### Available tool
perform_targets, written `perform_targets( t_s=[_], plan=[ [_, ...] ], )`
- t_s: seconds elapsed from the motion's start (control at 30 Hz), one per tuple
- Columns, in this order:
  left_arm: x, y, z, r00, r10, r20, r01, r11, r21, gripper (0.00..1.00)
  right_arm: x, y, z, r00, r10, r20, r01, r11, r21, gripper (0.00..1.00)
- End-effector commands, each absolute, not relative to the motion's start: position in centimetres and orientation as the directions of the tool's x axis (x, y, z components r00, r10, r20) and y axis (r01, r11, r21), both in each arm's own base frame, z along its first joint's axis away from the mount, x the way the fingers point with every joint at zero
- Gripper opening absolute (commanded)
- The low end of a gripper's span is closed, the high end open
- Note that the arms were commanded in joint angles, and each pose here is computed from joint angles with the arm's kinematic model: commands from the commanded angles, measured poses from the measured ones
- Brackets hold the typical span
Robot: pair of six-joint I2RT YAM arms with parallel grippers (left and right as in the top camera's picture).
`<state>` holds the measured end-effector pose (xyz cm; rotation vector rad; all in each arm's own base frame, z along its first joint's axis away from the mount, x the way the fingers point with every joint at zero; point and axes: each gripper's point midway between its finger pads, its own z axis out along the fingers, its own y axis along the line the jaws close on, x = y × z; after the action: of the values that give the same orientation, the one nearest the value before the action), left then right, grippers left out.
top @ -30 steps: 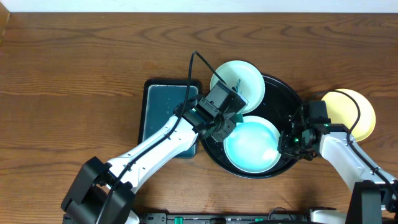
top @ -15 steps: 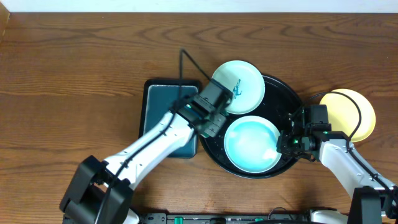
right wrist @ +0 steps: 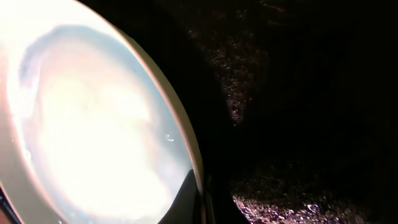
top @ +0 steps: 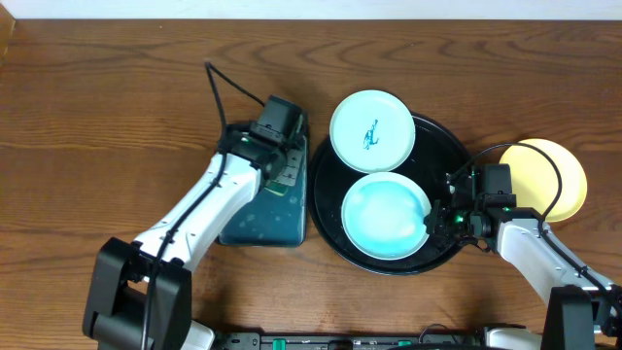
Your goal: Clean dirty plates on tray and stack at the side
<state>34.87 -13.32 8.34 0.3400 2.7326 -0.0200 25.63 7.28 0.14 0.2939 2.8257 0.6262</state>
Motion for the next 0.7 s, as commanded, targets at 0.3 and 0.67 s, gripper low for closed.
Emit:
perform_targets(
  t_s=[0.3,0.67],
  plan=[
    [35.2,-11.6,8.2,-0.911,0.179,-0.371,0.179,0.983,0.034,0.08,27.6,7.2,5.9,-0.886,0.231,-0.403,0.037,0.900,0.434,0.01],
    [34.6,-11.7,7.1,-0.920,0.182,-0.348,0.186,0.982,0.021,0.07,28.0,2.8,7.0,-0.840,0.216,-0.497,0.131,0.971,0.202,0.01]
  ],
)
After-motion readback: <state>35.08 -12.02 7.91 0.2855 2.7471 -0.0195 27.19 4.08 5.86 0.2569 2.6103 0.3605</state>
